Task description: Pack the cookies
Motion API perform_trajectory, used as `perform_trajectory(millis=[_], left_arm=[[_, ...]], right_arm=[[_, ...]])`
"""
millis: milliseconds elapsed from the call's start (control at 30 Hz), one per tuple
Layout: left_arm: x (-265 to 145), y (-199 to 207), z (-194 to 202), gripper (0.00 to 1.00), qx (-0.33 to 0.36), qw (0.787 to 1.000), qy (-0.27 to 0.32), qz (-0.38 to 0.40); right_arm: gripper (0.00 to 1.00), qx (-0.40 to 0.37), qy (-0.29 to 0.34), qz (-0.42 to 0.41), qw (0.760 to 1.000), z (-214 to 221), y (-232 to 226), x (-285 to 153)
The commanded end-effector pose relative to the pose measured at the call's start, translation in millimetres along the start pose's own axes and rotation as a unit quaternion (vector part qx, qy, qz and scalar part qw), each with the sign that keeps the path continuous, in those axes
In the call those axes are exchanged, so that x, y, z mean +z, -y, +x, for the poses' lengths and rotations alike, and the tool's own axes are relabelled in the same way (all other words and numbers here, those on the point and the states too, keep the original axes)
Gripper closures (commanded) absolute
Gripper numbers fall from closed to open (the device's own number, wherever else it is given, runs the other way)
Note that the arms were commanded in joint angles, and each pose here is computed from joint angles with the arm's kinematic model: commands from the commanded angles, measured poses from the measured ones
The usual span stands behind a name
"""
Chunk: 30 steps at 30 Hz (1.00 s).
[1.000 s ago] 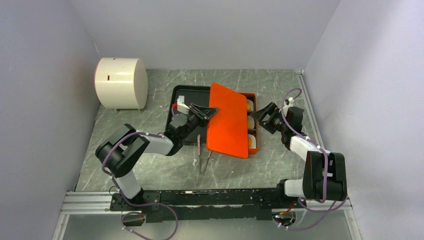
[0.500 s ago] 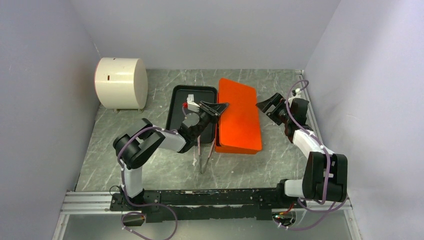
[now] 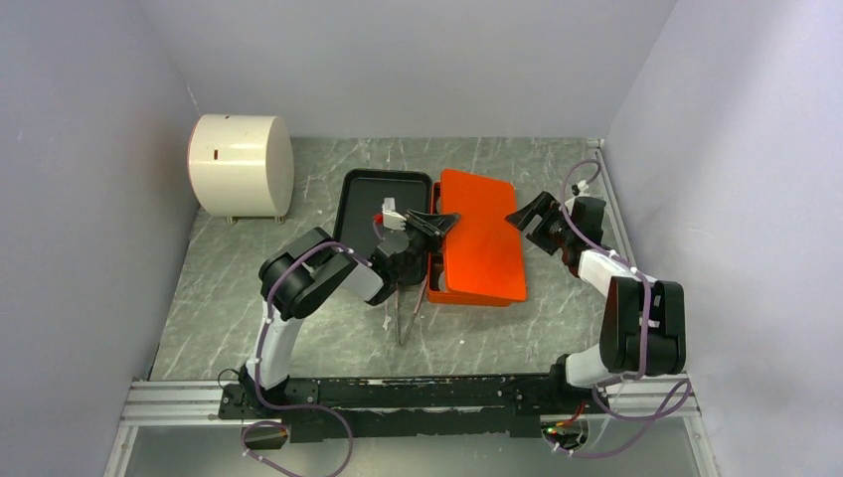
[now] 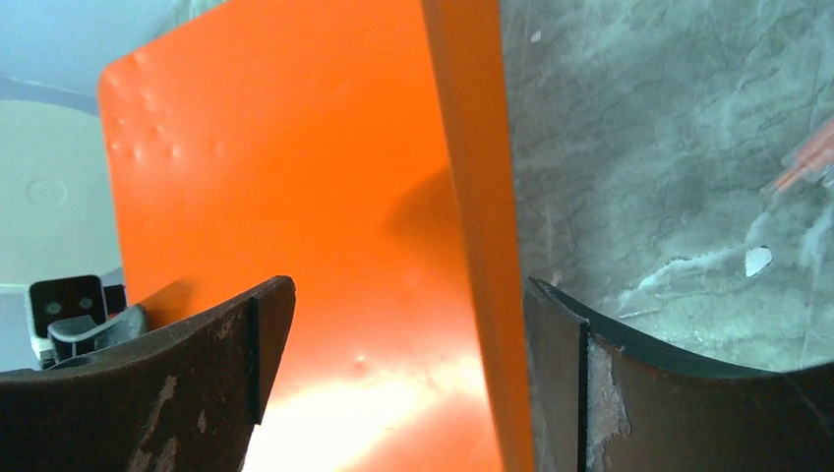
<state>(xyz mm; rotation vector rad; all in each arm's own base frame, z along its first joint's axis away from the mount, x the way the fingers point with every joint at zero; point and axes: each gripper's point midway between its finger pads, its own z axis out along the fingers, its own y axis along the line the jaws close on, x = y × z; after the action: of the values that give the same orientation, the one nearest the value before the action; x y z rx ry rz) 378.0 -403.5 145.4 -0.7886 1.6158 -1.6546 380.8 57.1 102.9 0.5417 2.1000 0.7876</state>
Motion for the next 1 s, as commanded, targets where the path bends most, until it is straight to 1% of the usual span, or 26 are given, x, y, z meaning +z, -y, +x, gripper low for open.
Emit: perform_trajectory(millis=[0, 133, 267, 300, 367, 467, 567, 633, 733, 900, 967], left_arm=[[-7, 31, -7, 0.95, -0.005, 0.999, 0.016, 0.042], [-7, 23, -7, 0.95, 0.016, 1.0, 0.016, 0.021], [-5, 8, 1, 0.94, 0.023, 1.0, -0.007, -0.007], [-6, 7, 1, 0.92, 0.022, 1.0, -0.009, -0.009], [-6, 1, 0, 0.85, 0.027, 0.999, -0.01, -0.027], [-6, -3, -5, 0.74, 0.051, 0.997, -0.01, -0.056], [-6, -2, -11, 0.63, 0.092, 0.992, -0.004, -0.09], [-5, -2, -15, 0.58, 0.134, 0.984, -0.002, -0.118], [-5, -3, -22, 0.51, 0.183, 0.97, -0.002, -0.16], [-10, -5, -34, 0.47, 0.226, 0.954, 0.009, -0.198], [-13, -3, -40, 0.43, 0.247, 0.946, 0.018, -0.211]], right_arm=[[0.11, -0.014, -0.016, -0.02, 1.0, 8, 1, 7], [0.16, -0.014, -0.043, -0.028, 0.999, 22, 0, 13], [0.2, -0.019, -0.049, -0.029, 0.998, 25, -6, 15], [0.21, -0.02, -0.048, -0.028, 0.998, 25, -7, 15], [0.23, -0.021, -0.046, -0.024, 0.998, 24, -8, 15], [0.26, -0.021, -0.041, -0.018, 0.999, 22, -10, 15], [0.3, -0.022, -0.039, -0.012, 0.999, 22, -14, 18], [0.32, -0.026, -0.04, -0.011, 0.999, 24, -19, 21], [0.34, -0.03, -0.037, -0.006, 0.999, 23, -24, 25], [0.34, -0.038, -0.023, 0.003, 0.999, 14, -29, 28], [0.33, -0.044, -0.023, 0.006, 0.999, 10, -31, 30]])
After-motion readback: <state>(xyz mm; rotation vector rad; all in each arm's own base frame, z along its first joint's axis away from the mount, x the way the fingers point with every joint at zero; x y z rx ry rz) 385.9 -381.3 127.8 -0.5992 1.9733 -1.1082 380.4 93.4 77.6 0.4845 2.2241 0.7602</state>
